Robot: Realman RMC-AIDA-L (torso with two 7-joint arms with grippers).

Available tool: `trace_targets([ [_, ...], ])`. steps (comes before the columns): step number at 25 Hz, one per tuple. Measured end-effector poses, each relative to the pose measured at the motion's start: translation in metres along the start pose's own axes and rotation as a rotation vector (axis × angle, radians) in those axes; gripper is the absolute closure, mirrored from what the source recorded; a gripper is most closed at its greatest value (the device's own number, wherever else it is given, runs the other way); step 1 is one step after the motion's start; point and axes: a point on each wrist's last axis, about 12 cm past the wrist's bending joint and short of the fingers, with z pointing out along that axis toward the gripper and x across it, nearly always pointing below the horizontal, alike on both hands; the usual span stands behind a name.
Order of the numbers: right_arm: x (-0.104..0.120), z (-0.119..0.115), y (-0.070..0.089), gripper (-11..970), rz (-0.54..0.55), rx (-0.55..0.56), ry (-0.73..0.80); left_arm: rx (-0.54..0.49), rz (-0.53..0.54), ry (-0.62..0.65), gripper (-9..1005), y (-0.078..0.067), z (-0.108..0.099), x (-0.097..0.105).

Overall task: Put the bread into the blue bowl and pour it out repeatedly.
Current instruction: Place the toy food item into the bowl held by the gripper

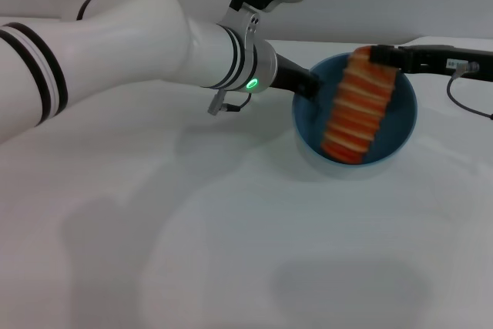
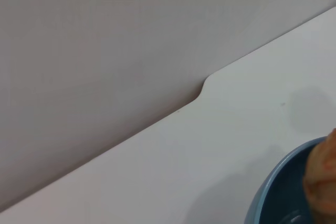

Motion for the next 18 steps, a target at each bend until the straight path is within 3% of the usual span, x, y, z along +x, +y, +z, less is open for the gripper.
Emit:
trace_targets([
  [7, 0.004, 0.003, -0.001, 837, -0.055, 0.008, 0.008, 0.015, -0.052, 0.005, 997, 0.001, 0.000, 0.006],
  [18, 0.000, -0.008, 0.000, 641, -0.049, -0.020, -0.062, 0.015, -0.067, 0.000, 998, 0.002, 0.000, 0.008],
])
